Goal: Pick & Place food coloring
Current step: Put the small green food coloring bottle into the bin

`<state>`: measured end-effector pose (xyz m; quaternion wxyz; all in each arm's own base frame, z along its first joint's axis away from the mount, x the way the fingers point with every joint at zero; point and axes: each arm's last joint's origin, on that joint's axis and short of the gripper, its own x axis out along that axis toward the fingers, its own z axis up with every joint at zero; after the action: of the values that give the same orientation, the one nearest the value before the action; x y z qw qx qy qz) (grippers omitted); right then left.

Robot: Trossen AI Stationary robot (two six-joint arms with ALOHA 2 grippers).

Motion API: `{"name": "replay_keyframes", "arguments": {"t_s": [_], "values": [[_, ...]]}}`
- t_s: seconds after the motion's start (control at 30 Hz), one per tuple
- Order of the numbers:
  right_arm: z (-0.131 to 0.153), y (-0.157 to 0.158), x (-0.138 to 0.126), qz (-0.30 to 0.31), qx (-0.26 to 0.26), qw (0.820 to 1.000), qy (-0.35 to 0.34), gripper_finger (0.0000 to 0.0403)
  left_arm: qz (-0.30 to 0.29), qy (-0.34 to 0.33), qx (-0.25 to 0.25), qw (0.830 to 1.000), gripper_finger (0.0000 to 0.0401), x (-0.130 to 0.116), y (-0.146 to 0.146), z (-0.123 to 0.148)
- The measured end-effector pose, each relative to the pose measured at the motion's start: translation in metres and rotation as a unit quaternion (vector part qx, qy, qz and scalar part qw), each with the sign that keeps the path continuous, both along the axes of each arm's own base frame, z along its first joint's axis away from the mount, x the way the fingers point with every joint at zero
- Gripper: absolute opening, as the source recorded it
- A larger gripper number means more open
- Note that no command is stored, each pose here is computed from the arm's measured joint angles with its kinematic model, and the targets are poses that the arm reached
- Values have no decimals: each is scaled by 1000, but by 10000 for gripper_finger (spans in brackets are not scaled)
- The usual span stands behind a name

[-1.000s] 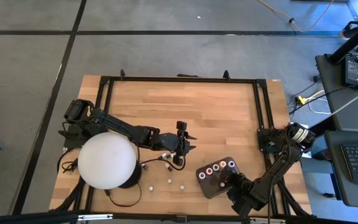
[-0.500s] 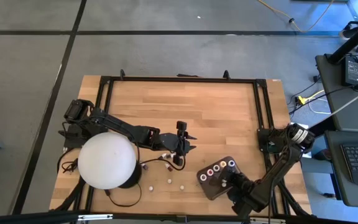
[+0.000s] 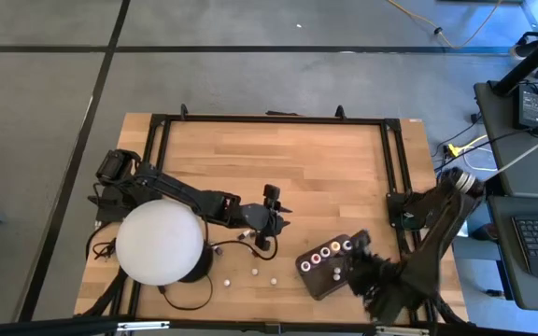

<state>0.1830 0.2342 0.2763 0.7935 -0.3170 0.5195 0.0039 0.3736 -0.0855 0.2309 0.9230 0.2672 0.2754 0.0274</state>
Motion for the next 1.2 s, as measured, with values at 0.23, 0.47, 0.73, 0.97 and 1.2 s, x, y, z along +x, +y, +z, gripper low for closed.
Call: {"name": "replay_keyframes", "arguments": {"t_s": [0.23, 0.47, 0.73, 0.97, 1.2], "values": [[15, -60, -33, -29, 132, 983, -125, 139, 57, 40, -23, 997, 155, -8, -1, -9], [14, -130, -58, -92, 174, 954, -225, 139, 125, 35, -97, 987, 155, -8, 13, -12], [2, -166, -83, -83, 195, 940, -268, 139, 148, 22, -151, 977, 154, -6, 16, -12], [1, -170, -87, -75, 200, 935, -283, 139, 147, 20, -144, 978, 153, -6, 16, -11], [-2, -166, -83, -76, 191, 940, -274, 139, 152, 14, -160, 975, 153, -5, 16, -11]]}}
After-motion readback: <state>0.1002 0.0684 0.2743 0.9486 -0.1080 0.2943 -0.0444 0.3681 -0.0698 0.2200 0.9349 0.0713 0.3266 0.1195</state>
